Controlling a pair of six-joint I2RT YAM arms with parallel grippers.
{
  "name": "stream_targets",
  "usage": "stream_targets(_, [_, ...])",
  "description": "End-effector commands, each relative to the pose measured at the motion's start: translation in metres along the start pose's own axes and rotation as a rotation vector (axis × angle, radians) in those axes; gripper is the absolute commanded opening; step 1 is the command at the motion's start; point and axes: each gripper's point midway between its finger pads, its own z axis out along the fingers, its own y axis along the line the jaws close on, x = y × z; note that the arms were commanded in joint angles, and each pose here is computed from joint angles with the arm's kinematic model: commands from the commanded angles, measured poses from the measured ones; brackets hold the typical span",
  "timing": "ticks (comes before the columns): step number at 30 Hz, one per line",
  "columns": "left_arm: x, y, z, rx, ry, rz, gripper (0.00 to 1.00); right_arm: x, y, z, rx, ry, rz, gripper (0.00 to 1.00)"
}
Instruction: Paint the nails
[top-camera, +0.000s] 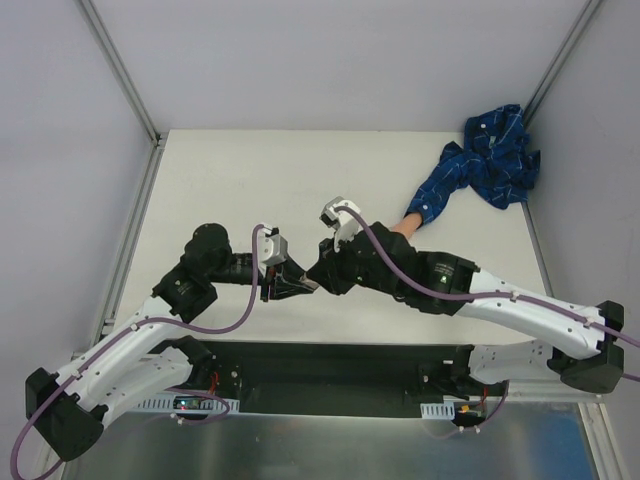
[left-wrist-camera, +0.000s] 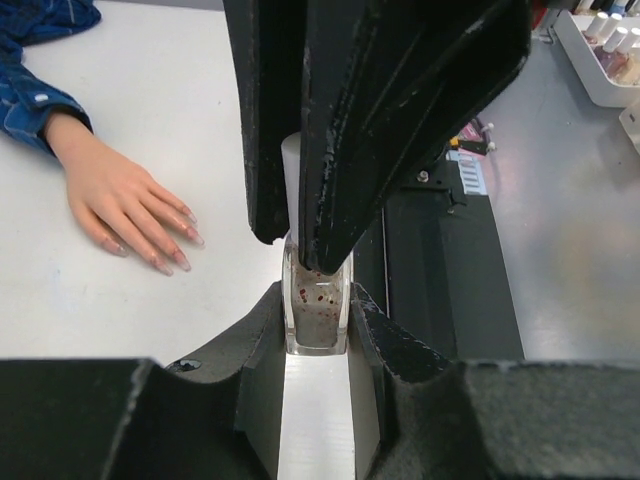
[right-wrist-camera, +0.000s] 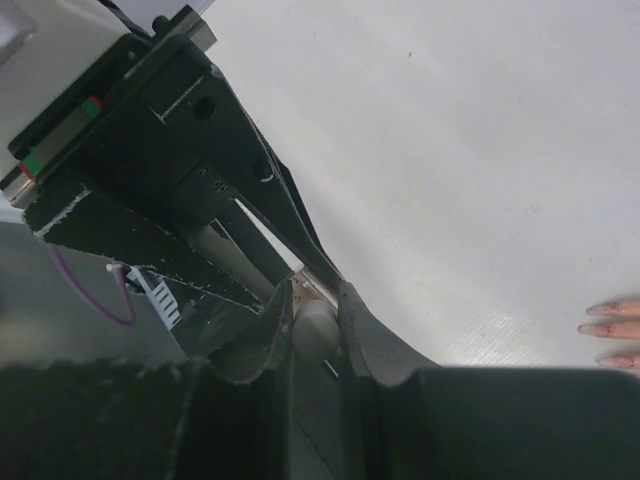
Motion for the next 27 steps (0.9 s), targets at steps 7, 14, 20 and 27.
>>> stream_targets(7, [-0.019, 0.001, -0.001, -0.021, -0.049, 0.086, 0.0, 0.007, 0.002, 0.02, 0.095, -0.084, 0.037, 0.08])
stream_targets(14, [-0.018, -0.002, 0.0, 0.006, -0.045, 0.077, 0.0, -0.012, 0.001, -0.013, 0.1, -0.063, -0.019, 0.5])
stream_targets(20, [-0.016, -0.011, 0.002, 0.074, -0.036, 0.051, 0.0, -0.013, 0.006, -0.048, -0.046, -0.005, -0.118, 0.78])
stream_targets(27, [-0.017, -0.037, 0.002, 0.256, -0.021, -0.018, 0.0, -0.008, 0.025, -0.064, -0.319, 0.046, -0.303, 0.59])
